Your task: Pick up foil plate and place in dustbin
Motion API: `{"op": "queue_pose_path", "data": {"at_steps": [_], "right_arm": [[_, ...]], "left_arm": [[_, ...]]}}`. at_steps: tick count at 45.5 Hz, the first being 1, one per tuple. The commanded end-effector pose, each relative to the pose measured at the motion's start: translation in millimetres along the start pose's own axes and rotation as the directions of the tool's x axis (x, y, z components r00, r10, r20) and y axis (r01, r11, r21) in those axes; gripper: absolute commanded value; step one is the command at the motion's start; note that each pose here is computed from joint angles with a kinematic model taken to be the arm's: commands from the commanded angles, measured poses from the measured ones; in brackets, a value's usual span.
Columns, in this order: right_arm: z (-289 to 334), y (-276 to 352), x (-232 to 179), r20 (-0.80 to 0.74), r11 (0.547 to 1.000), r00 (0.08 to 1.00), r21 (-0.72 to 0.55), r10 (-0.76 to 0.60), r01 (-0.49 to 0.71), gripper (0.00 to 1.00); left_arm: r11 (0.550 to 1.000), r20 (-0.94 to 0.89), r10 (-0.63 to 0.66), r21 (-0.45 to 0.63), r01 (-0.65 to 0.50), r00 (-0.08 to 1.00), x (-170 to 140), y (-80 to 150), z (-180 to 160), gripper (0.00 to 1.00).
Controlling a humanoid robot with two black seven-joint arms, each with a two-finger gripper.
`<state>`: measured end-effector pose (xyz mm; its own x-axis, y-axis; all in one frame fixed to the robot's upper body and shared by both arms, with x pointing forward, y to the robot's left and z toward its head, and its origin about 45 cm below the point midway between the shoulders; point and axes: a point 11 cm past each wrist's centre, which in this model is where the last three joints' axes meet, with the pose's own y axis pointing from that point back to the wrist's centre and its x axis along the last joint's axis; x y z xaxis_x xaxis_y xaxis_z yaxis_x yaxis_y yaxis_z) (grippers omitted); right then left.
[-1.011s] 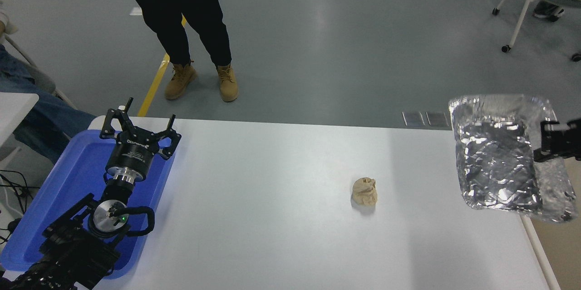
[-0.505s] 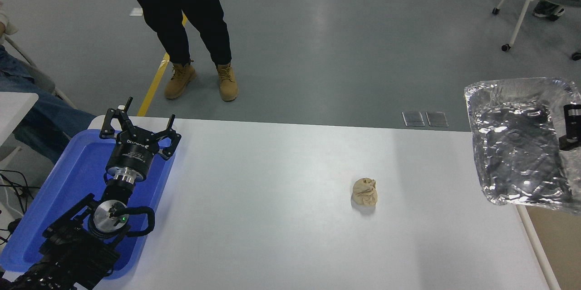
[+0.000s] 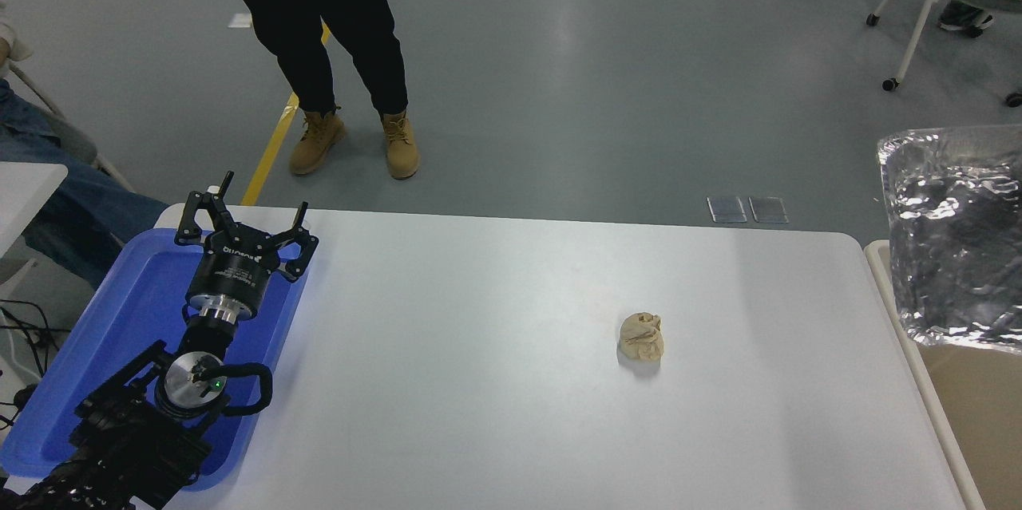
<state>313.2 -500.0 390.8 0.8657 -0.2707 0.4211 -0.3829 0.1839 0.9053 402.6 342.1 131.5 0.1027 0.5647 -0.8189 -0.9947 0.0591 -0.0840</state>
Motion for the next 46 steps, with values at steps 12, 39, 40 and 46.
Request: {"op": "queue_pose_path", "data": {"at_steps": [12, 39, 40, 46], "right_arm": [[77, -58, 14, 0.022, 0.967, 0.982, -0.179, 0.188, -0.181, 0.00], [143, -147, -24, 0.041, 0.914, 0.957, -0.309, 0.287, -0.261, 0.00], [144, -151, -27, 0.042, 0.913, 0.956, -0.311, 0.290, -0.263, 0.00], [150, -177, -44, 0.031, 0.901, 0.952, -0.334, 0.305, -0.278, 0.00]], "left_arm": [[1.000, -0.002, -0.001, -0.003, 0.001, 1.000, 0, -1, 1, 1.00], [1.000, -0.002, -0.001, -0.003, 0.001, 1.000, 0, -1, 1, 1.00], [1.000, -0.001, -0.001, -0.001, 0.001, 1.000, 0, -1, 0, 1.00], [1.000, -0.002, -0.001, -0.003, 0.001, 1.000, 0, -1, 1, 1.00]]}}
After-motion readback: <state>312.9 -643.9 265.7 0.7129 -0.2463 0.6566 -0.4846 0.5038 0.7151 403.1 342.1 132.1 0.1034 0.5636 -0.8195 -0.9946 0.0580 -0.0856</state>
